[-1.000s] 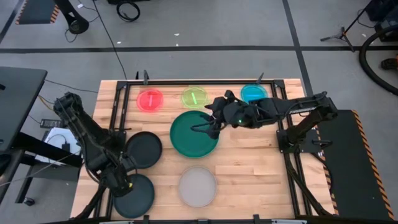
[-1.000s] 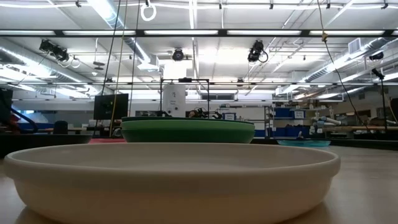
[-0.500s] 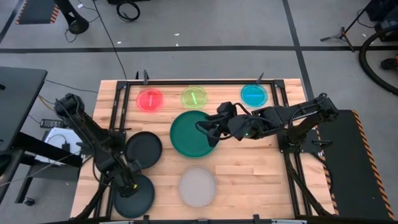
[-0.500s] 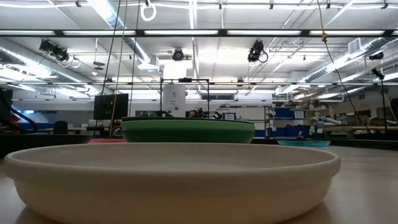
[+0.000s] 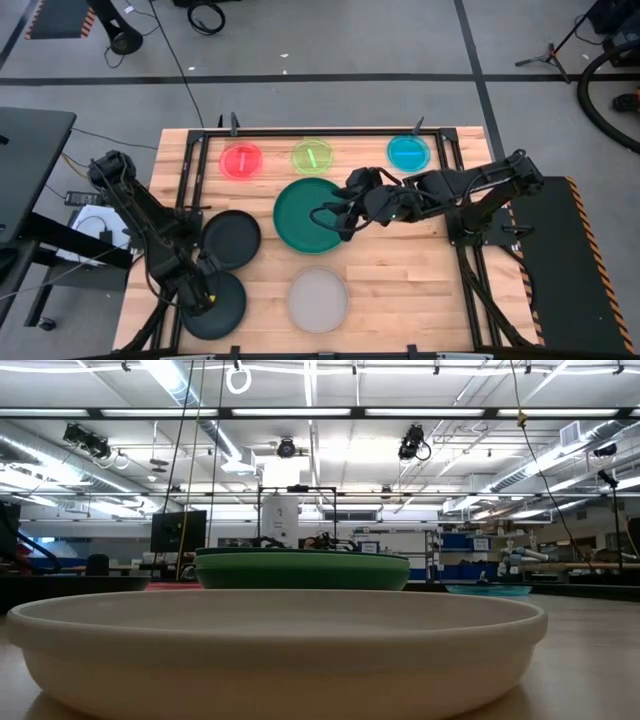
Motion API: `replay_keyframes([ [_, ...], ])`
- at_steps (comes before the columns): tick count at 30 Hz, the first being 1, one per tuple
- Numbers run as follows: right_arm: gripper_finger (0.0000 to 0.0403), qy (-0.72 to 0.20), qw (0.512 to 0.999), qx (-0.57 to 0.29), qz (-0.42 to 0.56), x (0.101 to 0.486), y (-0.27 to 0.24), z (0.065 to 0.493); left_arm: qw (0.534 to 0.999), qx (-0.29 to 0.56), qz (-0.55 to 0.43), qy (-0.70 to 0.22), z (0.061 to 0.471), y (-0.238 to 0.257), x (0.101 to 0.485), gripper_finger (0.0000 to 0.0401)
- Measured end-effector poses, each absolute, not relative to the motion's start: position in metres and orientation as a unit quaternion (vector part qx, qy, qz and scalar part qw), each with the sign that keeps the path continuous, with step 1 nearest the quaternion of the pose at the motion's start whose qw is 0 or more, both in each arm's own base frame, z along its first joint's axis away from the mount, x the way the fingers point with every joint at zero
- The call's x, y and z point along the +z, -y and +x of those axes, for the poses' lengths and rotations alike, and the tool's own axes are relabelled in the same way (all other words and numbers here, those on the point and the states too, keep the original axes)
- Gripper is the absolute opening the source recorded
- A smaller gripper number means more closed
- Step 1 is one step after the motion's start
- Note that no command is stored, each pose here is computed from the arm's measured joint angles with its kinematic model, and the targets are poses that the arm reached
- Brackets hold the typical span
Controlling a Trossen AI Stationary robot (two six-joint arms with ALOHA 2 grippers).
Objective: Stack plastic plates
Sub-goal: Stack the dark blue plate on the black plate
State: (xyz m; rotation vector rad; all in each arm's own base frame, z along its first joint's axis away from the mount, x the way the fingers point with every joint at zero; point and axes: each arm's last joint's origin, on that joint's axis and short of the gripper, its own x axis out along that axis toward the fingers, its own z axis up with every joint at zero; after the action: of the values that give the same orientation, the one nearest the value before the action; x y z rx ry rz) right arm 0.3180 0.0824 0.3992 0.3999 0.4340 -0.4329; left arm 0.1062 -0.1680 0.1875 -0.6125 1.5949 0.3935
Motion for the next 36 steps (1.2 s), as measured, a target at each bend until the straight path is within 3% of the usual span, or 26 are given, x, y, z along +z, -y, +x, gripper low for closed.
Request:
replay_keyframes([
  [5,0.0187,-0.226,0.932,-0.206,0.193,0.397,-0.084,0.317,0.617,0.22,-0.225,-0.721,0.096,0.149,0.173,0.0211],
  [11,0.0187,-0.238,0.931,-0.18,0.212,0.397,-0.088,0.316,0.632,0.154,-0.275,-0.708,0.1,0.15,0.151,0.0211],
  [20,0.0187,-0.245,0.929,-0.161,0.225,0.396,-0.097,0.313,0.636,0.134,-0.275,-0.708,0.099,0.149,0.143,0.0201],
  [25,0.0187,-0.246,0.929,-0.158,0.227,0.396,-0.1,0.312,0.648,0.085,-0.289,-0.699,0.1,0.155,0.139,0.0154],
  [34,0.0187,-0.261,0.927,-0.14,0.232,0.395,-0.107,0.309,0.644,0.081,-0.296,-0.701,0.098,0.156,0.138,0.0023],
  [36,0.0187,-0.267,0.926,-0.135,0.231,0.395,-0.108,0.306,0.64,0.083,-0.3,-0.702,0.099,0.156,0.139,0.0018],
])
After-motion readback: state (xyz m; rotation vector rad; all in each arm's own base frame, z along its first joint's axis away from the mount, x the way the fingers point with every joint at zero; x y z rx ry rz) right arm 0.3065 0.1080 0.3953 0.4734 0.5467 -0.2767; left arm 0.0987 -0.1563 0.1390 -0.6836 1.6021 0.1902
